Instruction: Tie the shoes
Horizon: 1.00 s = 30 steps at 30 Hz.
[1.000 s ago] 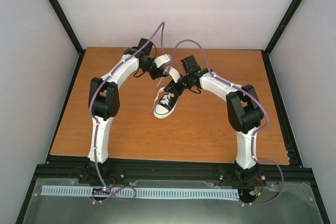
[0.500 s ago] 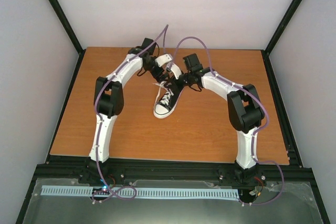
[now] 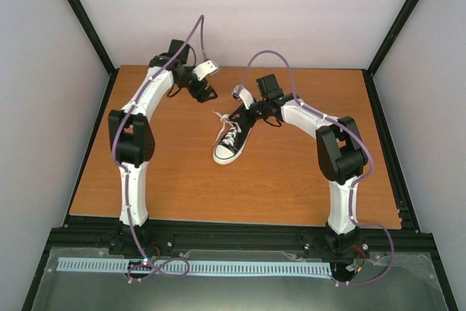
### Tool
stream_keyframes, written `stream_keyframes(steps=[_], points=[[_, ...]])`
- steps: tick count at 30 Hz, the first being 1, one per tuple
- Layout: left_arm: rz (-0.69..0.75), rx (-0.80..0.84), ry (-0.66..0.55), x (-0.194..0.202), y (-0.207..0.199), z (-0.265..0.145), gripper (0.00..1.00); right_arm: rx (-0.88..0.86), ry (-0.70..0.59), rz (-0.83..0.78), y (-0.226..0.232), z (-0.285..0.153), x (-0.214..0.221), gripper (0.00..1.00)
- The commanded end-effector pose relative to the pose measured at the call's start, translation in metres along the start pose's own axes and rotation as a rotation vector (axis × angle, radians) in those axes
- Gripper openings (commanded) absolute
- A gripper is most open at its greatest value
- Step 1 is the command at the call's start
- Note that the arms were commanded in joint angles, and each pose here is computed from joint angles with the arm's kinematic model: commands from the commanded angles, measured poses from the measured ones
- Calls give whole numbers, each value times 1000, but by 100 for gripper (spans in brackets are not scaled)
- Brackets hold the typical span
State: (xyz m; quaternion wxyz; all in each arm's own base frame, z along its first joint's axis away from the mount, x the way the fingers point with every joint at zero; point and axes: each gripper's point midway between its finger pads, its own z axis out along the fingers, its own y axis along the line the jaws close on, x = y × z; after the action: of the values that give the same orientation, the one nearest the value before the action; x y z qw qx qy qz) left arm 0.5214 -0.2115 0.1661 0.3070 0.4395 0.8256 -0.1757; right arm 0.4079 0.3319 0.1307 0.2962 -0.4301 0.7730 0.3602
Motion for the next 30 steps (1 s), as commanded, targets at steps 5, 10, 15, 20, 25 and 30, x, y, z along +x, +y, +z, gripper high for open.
stream_keyframes(steps=[5,10,15,20,25,30], points=[[261,279,-83,31,-98,-42,78,-16,-33,-7,1,-3,-3,3],[331,287,-117,22,-105,-18,86,-11,-38,-1,-1,-3,-5,3],[391,230,-50,30,-103,18,84,-13,-44,3,0,-6,-6,3],[391,183,-58,25,-96,28,64,-8,-45,-2,0,-7,-7,3],[391,219,-65,26,-102,30,48,-13,-57,-4,1,-10,-10,3],[390,268,-80,26,-113,26,8,-13,-59,2,0,-10,-10,3]])
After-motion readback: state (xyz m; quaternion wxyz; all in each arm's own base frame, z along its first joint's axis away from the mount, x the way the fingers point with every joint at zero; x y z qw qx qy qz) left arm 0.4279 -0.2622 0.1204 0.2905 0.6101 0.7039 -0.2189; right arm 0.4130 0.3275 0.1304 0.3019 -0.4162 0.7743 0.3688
